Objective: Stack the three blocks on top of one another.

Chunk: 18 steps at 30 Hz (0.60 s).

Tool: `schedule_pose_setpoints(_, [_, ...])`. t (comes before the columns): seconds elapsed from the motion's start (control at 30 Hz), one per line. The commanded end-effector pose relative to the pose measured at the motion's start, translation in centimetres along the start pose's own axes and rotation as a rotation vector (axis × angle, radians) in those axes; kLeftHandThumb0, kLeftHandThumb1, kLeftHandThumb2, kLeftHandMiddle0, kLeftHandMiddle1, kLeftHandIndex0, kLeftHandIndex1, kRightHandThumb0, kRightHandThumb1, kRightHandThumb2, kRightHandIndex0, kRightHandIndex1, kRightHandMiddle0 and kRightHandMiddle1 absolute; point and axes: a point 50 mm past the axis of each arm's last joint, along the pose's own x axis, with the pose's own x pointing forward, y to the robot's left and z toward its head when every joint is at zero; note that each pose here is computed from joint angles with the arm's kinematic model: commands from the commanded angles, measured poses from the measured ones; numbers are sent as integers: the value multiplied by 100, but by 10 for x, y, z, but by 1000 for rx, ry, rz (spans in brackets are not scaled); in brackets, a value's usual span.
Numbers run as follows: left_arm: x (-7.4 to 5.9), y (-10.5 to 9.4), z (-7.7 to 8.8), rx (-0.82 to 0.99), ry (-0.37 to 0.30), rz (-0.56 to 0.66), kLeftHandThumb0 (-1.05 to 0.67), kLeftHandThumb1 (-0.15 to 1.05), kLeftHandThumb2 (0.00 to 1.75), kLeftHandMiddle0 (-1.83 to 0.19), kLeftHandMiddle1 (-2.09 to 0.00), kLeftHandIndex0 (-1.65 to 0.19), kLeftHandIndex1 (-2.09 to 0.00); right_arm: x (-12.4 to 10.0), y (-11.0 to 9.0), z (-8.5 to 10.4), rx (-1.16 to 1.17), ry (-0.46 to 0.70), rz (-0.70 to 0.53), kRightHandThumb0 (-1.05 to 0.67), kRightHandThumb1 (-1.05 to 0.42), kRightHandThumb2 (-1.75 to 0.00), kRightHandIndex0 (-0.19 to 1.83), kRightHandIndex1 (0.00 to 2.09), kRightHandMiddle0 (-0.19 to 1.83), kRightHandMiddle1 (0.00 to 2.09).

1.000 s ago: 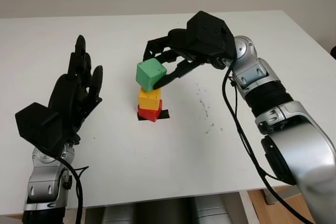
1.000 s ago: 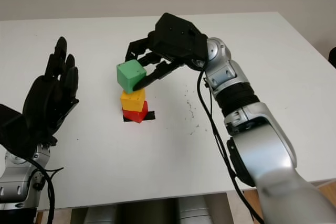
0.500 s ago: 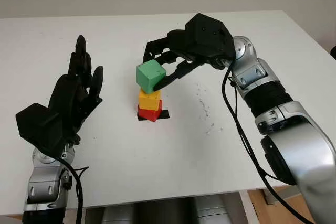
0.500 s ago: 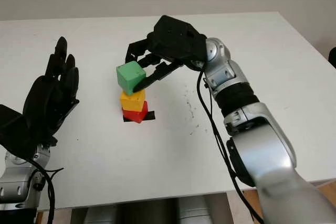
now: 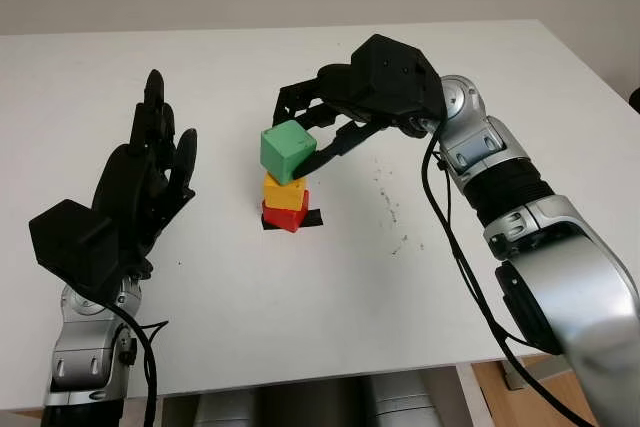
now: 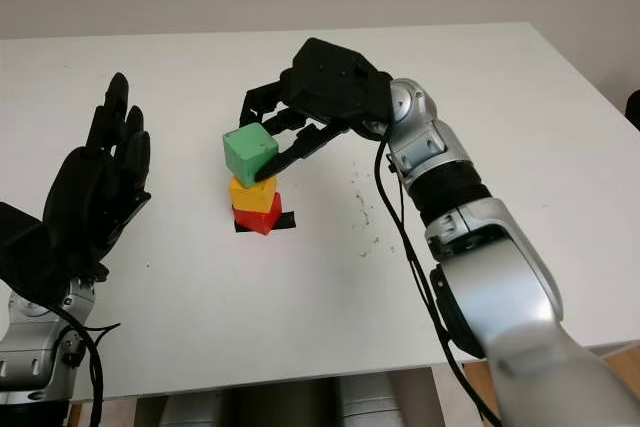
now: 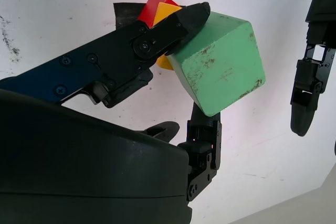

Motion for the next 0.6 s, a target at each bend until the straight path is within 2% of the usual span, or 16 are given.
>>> schedule_pose_setpoints(0.0, [-1, -1, 4, 3, -15, -10, -79, 105, 55, 19, 0, 19, -4, 0, 1, -1, 19, -3, -4, -51, -88, -5, 40, 14, 44, 160])
schedule_pose_setpoints(0.57, [-1, -1, 4, 0, -4, -11, -80, 105, 55, 19, 0, 19, -3, 0, 1, -5, 7, 13, -4, -55, -88, -6, 39, 12, 43, 158])
